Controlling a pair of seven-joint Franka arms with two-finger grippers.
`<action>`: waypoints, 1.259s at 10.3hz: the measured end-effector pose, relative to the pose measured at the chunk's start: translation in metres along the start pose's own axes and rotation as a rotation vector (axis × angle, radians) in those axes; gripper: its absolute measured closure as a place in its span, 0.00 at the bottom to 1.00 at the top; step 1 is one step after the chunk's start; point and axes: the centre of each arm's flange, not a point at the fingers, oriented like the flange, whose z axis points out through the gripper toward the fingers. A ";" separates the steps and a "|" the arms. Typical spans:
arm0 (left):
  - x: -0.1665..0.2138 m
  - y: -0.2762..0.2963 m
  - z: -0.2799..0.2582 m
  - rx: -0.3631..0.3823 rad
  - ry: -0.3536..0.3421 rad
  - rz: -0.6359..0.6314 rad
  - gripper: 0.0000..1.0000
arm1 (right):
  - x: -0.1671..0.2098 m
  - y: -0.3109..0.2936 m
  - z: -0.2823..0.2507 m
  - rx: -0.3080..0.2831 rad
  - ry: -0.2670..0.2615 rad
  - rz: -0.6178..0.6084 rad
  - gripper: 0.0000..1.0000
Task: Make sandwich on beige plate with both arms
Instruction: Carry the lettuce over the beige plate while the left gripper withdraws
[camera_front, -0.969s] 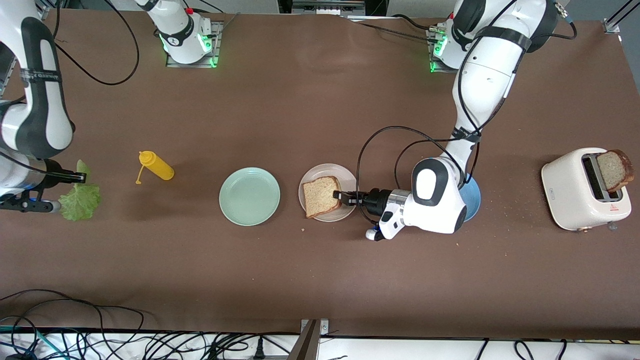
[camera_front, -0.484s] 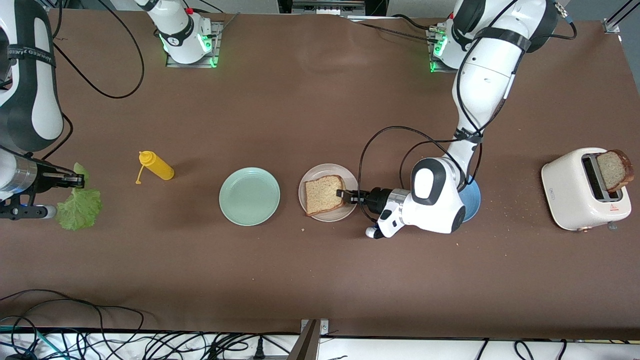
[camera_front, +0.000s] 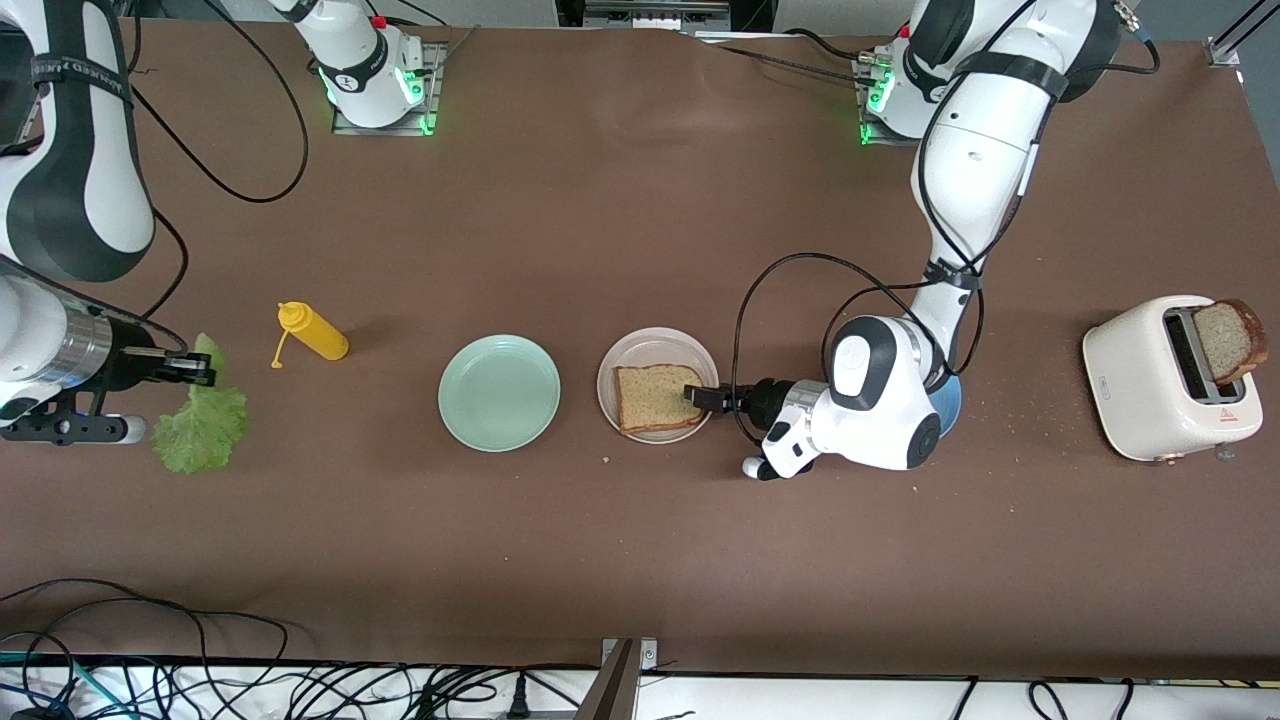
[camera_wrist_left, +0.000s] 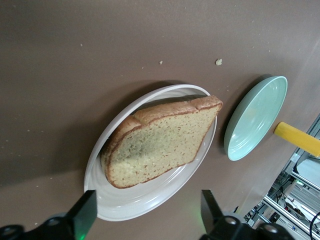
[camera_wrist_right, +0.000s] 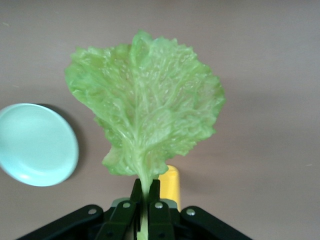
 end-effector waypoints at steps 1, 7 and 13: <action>0.001 -0.001 -0.007 0.003 0.013 -0.002 0.00 | -0.003 -0.024 -0.001 0.026 -0.003 0.041 0.93; 0.000 -0.038 -0.147 0.178 0.147 -0.044 0.00 | -0.031 -0.221 0.012 0.150 0.087 0.294 0.93; -0.046 -0.112 -0.321 0.546 0.252 -0.129 0.00 | -0.055 -0.384 0.130 0.383 0.145 0.600 0.93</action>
